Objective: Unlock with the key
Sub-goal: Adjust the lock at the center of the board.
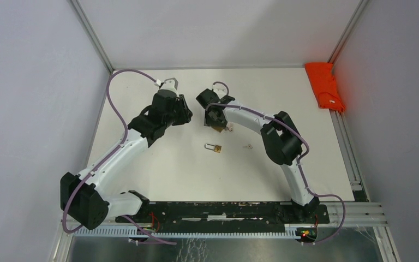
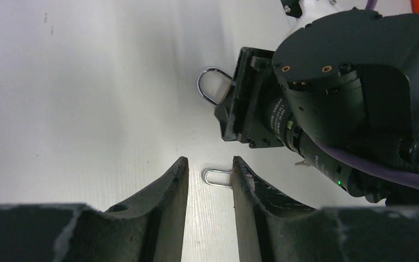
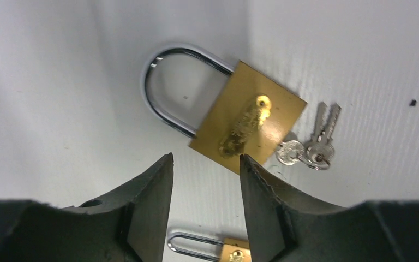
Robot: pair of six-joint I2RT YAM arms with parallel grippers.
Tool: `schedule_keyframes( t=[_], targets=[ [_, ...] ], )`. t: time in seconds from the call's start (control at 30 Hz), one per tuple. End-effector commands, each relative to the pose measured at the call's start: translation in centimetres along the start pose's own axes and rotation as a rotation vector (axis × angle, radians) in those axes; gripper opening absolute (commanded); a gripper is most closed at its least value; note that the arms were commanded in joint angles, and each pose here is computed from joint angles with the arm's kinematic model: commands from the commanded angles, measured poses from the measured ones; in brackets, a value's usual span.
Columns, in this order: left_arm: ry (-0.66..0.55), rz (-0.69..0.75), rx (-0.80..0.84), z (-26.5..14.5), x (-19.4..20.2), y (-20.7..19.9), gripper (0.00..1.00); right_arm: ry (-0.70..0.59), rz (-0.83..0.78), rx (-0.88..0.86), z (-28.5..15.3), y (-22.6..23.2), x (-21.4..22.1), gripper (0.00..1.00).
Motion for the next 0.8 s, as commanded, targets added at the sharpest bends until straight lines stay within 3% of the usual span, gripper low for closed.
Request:
schedule_keyframes(
  t=[0.0, 0.27, 0.47, 0.77],
  targets=[
    [-0.075, -0.056, 0.034, -1.1, -1.2, -0.7, 0.42, -0.063, -0.028, -0.072, -1.8, 2.2, -1.0, 0.51],
    [-0.071, -0.054, 0.033, -0.9, -1.1, -0.8, 0.42, 0.014, -0.156, -0.125, -1.1, 2.1, 2.6, 0.52],
    [-0.072, -0.049, 0.017, -1.0, -1.0, -0.7, 0.42, 0.015, -0.199, -0.089, 0.0, 2.0, 2.0, 0.54],
    [-0.052, -0.045, 0.005, -0.1, -0.9, -0.8, 0.42, 0.005, -0.161, -0.004, 1.9, -2.9, -1.2, 0.55]
  ],
)
Point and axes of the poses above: each gripper's point midway between its finger pads, its own z axis out along the fingers, its own y axis along the line the jaws close on, x = y × z, the point moved 10 cm from there along -z, back along the fingers, and after that the axes turned 11 degrees about z, right-handed, at the moved point
